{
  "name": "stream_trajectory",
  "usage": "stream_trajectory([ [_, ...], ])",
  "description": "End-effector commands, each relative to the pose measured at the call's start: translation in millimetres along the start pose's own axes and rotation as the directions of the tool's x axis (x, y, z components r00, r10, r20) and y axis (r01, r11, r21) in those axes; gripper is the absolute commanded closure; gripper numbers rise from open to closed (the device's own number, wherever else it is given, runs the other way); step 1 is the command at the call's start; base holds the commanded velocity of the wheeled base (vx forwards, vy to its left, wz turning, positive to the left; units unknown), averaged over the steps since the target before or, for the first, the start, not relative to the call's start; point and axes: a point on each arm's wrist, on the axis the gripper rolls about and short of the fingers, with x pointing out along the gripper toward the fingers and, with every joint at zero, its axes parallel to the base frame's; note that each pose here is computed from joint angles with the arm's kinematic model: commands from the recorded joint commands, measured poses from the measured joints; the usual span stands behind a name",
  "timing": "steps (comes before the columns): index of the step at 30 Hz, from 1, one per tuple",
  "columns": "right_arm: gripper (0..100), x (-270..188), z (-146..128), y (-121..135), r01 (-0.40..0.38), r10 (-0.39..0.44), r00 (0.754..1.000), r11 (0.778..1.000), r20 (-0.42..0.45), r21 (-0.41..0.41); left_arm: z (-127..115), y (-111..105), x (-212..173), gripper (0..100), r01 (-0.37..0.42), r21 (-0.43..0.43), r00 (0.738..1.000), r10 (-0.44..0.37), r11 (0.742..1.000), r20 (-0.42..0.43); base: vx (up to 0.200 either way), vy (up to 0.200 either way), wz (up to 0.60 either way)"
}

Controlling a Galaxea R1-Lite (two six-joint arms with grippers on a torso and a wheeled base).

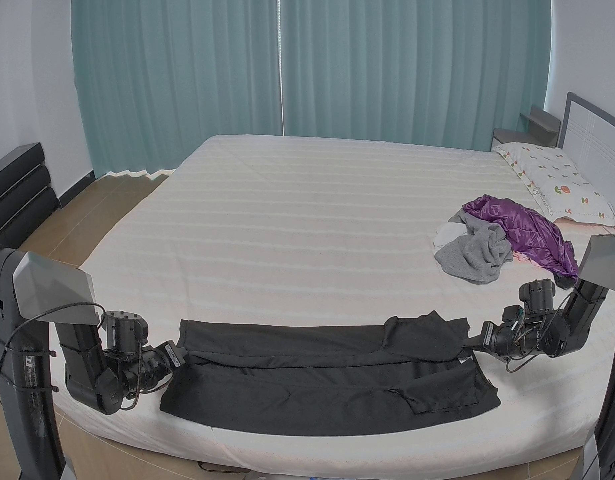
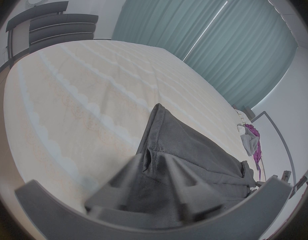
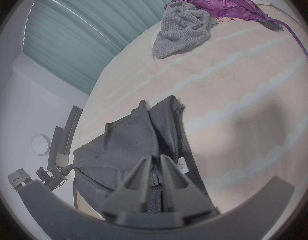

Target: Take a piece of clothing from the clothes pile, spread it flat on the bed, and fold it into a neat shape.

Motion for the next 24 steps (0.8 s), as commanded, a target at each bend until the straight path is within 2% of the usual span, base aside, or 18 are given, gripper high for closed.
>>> stream_trajectory([
  [1, 0, -4.9, 7.3, 5.7, -0.018, 0.018, 0.999, 1.0, 0.032, 0.0, 2.9, -1.7, -2.3, 0, 0.007, -0.005, 1.0, -0.007, 1.0, 0.011, 0.0, 0.0, 0.0],
  [4, 0, -8.3, 14.0, 9.9, -0.035, 0.034, 0.998, 0.999, 0.058, 0.014, 11.4, -5.5, -4.2, 0, 0.024, -0.011, 0.999, -0.024, 1.0, 0.044, 0.0, 0.0, 0.0],
  [12, 0, 12.0, 30.5, 19.5, -0.071, 0.057, 0.992, 0.988, 0.109, 0.134, 42.0, -23.1, 17.2, 0, 0.095, -0.022, 0.985, -0.09, 0.995, 0.15, 0.0, 0.0, 0.0],
  [16, 0, 31.7, 31.7, 11.4, -0.065, 0.04, 0.988, 0.983, 0.149, 0.169, 50.2, -26.7, 48.3, 0, 0.075, -0.024, 0.989, -0.072, 0.997, 0.126, 0.0, 0.0, 0.0],
  [24, 0, 41.0, 29.5, 4.2, -0.071, 0.038, 0.983, 0.982, 0.182, 0.175, 45.5, -23.1, 63.9, 0, 0.044, -0.021, 0.995, -0.042, 0.999, 0.088, 0.0, 0.0, 0.0],
])
